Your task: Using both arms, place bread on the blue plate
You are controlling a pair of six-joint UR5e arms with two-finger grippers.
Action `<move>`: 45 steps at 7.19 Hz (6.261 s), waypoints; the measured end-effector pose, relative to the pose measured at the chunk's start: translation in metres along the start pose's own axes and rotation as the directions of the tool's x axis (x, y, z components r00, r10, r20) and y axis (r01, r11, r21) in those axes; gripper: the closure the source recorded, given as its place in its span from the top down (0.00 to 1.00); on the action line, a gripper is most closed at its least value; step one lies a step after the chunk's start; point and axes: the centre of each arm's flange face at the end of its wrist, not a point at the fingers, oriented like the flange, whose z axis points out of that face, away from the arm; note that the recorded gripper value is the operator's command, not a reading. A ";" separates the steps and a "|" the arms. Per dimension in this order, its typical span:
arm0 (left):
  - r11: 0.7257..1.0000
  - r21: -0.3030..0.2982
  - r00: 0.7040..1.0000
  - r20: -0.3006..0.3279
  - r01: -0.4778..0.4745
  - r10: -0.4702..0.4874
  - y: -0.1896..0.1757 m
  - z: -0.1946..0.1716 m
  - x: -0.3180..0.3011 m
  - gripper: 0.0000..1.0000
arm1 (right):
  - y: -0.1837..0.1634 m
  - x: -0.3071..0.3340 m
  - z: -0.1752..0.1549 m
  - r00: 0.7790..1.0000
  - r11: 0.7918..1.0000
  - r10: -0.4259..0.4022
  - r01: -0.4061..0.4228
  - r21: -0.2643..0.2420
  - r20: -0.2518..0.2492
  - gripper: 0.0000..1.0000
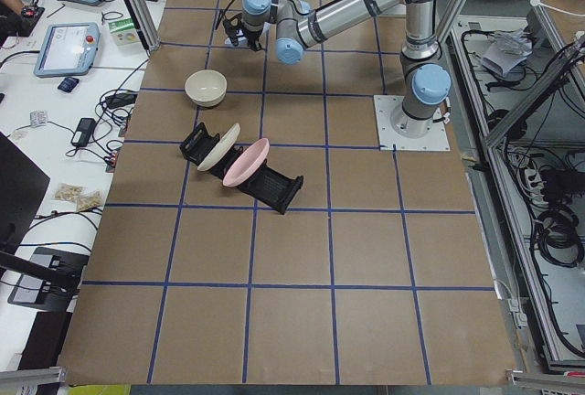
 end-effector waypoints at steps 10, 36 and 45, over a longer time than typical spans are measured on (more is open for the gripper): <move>0.999 0.026 0.999 0.016 0.036 -0.036 -0.003 0.060 -0.005 1.00 | 0.024 -0.076 0.042 0.999 0.999 0.054 -0.054 -0.001 -0.007 0.00; 0.930 -0.124 0.800 0.480 -0.346 0.361 0.041 -0.233 -0.022 1.00 | 0.051 -0.166 -0.094 0.981 0.991 -0.125 0.129 0.018 -0.147 1.00; 0.930 -0.121 0.798 0.482 -0.348 0.362 0.045 -0.236 -0.024 1.00 | 0.090 -0.110 -0.093 0.978 0.984 -0.135 0.152 0.096 -0.162 1.00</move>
